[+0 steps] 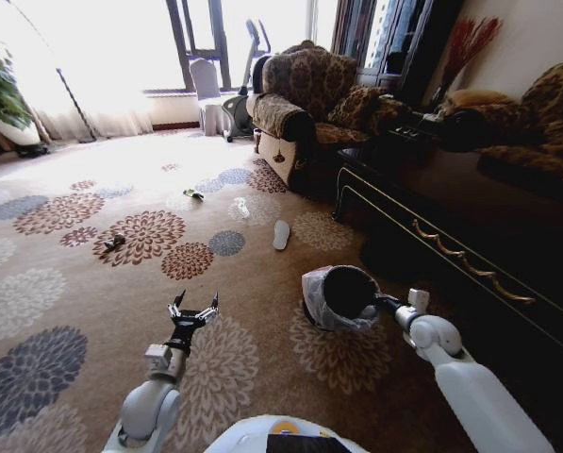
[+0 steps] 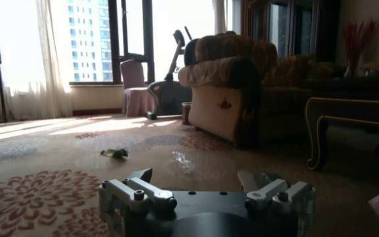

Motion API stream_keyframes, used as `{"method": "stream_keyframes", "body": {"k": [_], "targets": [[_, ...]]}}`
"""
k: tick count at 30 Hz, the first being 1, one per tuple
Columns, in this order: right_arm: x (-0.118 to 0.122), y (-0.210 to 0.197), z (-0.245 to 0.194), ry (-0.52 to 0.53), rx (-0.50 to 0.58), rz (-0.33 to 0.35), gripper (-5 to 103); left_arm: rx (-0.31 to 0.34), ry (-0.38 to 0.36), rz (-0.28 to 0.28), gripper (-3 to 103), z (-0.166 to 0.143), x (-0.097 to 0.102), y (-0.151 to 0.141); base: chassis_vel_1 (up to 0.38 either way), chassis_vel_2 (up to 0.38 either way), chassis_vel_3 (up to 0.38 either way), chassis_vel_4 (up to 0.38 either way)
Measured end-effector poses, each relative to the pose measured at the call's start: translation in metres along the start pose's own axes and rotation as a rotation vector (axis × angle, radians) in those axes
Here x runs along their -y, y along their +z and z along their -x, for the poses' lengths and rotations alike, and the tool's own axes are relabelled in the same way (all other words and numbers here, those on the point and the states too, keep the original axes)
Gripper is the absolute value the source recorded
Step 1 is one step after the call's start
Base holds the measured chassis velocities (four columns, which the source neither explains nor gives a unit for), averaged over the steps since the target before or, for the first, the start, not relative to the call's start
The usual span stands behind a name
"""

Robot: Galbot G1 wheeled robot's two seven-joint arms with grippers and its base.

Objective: Pick up the trash from the ground and place it into the trash bin.

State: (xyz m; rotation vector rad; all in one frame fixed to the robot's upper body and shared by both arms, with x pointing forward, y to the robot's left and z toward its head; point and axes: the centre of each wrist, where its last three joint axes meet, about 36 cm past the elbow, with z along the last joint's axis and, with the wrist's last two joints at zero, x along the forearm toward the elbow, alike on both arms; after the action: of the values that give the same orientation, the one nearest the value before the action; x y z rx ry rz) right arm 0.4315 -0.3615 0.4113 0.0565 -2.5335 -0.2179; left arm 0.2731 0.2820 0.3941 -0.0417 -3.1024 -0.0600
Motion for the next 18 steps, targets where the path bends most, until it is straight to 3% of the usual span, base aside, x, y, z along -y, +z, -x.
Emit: {"method": "stream_keyframes", "body": {"k": [18], "targets": [[0.0, 0.0, 0.0, 0.0, 0.0, 0.0, 1, 0.0, 0.0, 0.0, 100, 0.0, 0.0, 0.0, 0.0, 0.0, 0.0, 0.0]]}}
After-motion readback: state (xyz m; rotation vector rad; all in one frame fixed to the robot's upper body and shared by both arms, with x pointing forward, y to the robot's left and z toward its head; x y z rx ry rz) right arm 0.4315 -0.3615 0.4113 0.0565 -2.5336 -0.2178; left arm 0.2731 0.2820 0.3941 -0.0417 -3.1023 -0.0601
